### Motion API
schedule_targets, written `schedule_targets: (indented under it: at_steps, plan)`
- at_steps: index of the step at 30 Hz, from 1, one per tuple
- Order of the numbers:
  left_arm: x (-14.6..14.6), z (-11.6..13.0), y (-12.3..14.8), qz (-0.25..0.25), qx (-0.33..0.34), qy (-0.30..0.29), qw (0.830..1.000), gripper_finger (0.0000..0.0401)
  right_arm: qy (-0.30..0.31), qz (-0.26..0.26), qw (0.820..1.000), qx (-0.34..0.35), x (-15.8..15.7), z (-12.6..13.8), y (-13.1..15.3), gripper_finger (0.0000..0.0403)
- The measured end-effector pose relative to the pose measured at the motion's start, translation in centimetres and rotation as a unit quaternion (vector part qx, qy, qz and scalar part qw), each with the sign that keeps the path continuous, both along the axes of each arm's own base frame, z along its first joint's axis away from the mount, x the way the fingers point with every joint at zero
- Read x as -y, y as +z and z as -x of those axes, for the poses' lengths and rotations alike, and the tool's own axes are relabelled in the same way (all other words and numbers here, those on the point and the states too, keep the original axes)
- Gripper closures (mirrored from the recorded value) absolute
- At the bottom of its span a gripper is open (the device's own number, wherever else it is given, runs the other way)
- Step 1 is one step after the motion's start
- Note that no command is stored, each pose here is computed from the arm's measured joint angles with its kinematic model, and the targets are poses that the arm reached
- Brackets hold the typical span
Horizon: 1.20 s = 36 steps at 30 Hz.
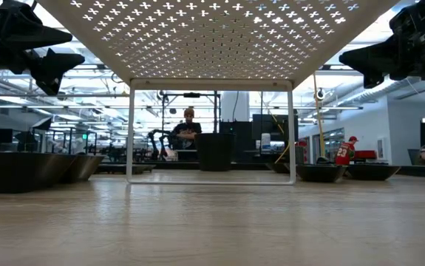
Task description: Pick & Place Mini shaped plates
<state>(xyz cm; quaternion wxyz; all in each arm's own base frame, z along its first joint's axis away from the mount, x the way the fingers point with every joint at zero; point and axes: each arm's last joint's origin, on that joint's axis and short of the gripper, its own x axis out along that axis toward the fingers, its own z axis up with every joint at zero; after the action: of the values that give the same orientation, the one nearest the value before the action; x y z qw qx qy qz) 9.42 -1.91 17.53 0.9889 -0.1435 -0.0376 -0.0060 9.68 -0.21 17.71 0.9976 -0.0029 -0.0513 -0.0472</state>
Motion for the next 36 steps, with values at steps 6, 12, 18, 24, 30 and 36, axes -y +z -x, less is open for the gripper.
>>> schedule_targets:
  at_steps: [6, 12, 18, 24, 30, 36]
  plan:
    - [0.0, 0.0, 0.0, 0.0, 0.0, 0.0, 1.0, 0.0187, 0.0, 0.0, 1.0, 0.0, 0.0, 0.0, 0.0, 0.0364]
    - [0.0, 0.0, 0.0, 0.0, 0.0, 0.0, 1.0, 0.0187, 0.0, 0.0, 1.0, 0.001, 0.0, 0.0, 0.0, 0.0364]
    - [0.0, 0.0, 0.0, 0.0, 0.0, 0.0, 1.0, 0.0187, 0.019, -0.155, 0.987, 0.028, 0.0, 0.0, 0.2, 0.0364]
    - [0.0, 0.0, 0.0, 0.0, 0.0, 0.0, 1.0, 0.0187, 0.021, -0.278, 0.958, 0.063, 0.1, 0.1, 0.6, 0.0364]
    - [0.0, 0.0, 0.0, 0.0, 0.0, 0.0, 1.0, 0.0187, 0.038, -0.364, 0.927, 0.077, 0.1, 0.1, 0.7, 0.0364]
    - [0.0, 0.0, 0.0, 0.0, 0.0, 0.0, 1.0, 0.0187, 0.035, -0.351, 0.93, 0.099, 0.1, 0.2, 1.2, 0.0364]
